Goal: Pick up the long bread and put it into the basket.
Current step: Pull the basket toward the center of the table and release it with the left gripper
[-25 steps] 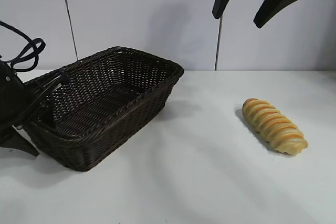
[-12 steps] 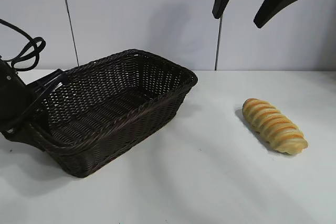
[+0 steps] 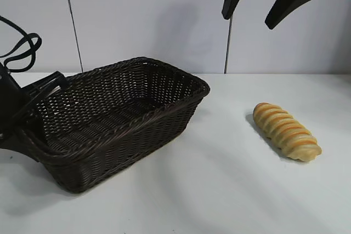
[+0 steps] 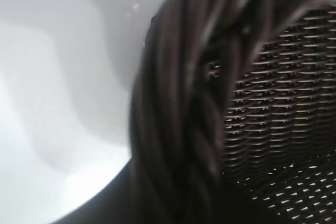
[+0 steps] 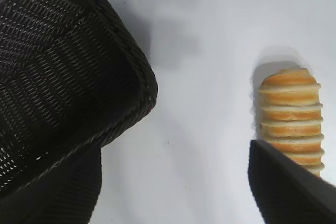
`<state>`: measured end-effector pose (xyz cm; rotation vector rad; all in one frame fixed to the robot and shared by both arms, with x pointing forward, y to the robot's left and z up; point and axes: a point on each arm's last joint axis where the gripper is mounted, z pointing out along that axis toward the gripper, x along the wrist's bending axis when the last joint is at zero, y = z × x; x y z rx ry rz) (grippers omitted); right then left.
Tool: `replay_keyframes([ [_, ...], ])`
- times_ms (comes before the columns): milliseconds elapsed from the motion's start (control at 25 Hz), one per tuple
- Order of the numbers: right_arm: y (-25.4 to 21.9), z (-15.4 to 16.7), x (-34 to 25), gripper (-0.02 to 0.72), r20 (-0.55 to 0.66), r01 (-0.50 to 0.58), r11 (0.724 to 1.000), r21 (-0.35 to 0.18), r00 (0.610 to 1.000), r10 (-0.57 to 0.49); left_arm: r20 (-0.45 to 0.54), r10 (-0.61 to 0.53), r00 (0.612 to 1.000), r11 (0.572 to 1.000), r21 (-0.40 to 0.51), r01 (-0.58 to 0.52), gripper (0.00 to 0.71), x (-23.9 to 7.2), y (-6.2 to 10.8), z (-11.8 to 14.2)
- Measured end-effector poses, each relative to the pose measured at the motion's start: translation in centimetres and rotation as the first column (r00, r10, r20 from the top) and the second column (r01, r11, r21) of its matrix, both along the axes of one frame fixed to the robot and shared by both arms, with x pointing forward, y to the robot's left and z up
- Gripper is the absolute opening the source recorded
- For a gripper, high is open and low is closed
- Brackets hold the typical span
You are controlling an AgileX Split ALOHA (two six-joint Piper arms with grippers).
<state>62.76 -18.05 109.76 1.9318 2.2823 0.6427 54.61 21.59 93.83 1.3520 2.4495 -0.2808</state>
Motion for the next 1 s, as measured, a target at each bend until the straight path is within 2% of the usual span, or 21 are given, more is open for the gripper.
replay_keyframes([
  [280,0.0,0.0,0.0,0.557,0.000,0.000,1.000,0.000,1.000,0.000,0.059,-0.067,0.996,0.998,-0.012,0.068,0.099,1.7,-0.5,2.4],
  [520,0.0,0.0,0.0,0.557,0.000,0.000,1.000,0.000,1.000,0.000,0.071,-0.207,0.976,0.978,0.025,0.206,0.099,1.6,-0.5,2.5],
  [760,0.0,0.0,0.0,0.557,0.000,0.000,1.000,0.000,1.000,0.000,0.076,-0.389,0.918,0.921,0.070,0.384,0.099,2.6,-0.7,3.5],
  [1000,0.0,0.0,0.0,0.557,0.000,0.000,1.000,0.000,1.000,0.000,0.069,-0.558,0.827,0.829,0.069,0.554,0.099,4.9,-1.5,4.0],
])
